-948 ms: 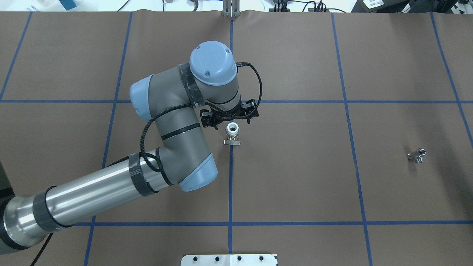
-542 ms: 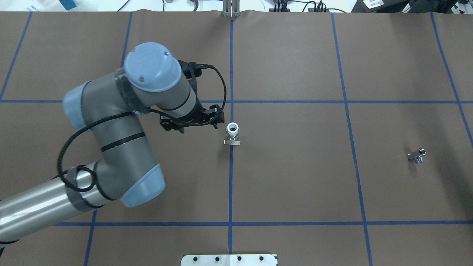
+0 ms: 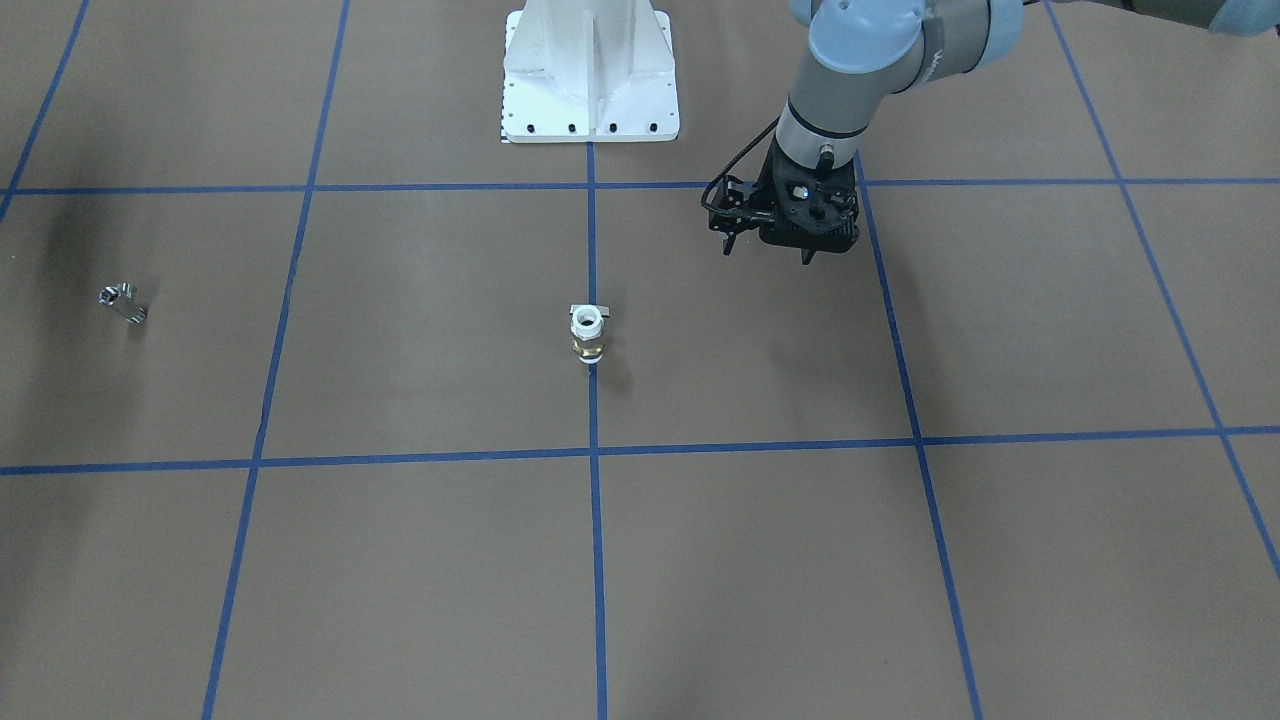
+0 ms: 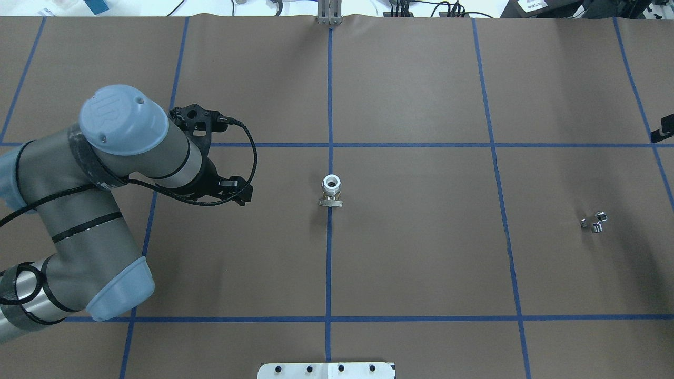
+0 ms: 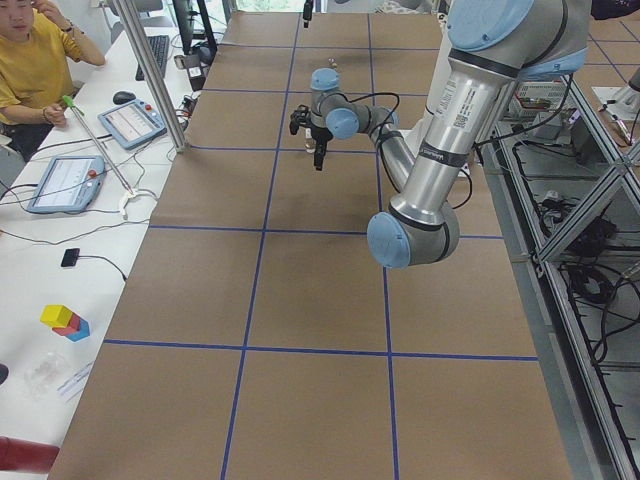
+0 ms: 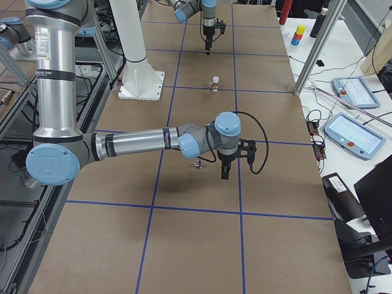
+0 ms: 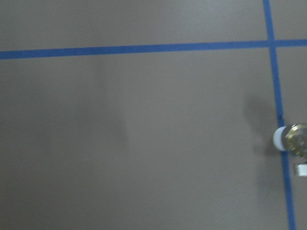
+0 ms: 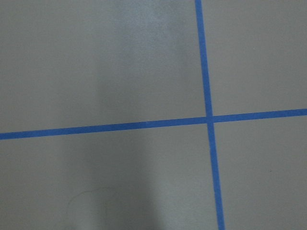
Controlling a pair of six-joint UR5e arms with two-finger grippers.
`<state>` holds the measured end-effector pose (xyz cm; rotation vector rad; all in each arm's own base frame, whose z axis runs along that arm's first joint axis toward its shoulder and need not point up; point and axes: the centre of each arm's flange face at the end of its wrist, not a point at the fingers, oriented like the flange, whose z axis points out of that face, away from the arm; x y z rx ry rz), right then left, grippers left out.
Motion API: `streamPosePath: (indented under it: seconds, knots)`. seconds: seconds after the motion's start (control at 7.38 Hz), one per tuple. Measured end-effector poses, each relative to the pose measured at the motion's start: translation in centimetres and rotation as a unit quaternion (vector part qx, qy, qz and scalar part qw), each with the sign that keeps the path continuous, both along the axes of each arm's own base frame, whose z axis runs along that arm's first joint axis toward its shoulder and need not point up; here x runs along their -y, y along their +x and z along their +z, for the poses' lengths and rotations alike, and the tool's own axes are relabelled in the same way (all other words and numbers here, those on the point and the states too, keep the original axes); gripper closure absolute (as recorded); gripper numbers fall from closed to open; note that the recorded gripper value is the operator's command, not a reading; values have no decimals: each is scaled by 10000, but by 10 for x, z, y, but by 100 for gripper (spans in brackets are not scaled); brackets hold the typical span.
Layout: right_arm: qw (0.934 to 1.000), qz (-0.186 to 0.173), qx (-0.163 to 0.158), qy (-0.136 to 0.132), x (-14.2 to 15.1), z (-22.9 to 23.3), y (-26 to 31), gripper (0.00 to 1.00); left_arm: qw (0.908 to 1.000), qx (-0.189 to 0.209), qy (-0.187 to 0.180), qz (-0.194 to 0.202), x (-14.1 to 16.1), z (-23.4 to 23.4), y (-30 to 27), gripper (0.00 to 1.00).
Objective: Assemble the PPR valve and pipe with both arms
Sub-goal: 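Withdraw the left gripper while the right gripper descends to the metal fitting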
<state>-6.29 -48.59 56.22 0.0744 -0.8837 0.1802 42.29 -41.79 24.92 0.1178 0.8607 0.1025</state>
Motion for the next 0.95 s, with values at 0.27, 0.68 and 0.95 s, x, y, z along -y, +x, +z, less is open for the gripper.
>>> streamPosePath:
  seconds: [0.27,0.68,0.95]
  knots:
    - [9993,279,198,-130,-20,-4,-44,0,10000,30,11,24,0,4,-1,0]
    - [9996,185,-198,22,-46,-8,-107,0,10000,27,16,26,-1,4,-2,0]
    - [9985,-112,-498,216,-74,-4,-142,0,10000,35,6,21,-1,5,-2,0]
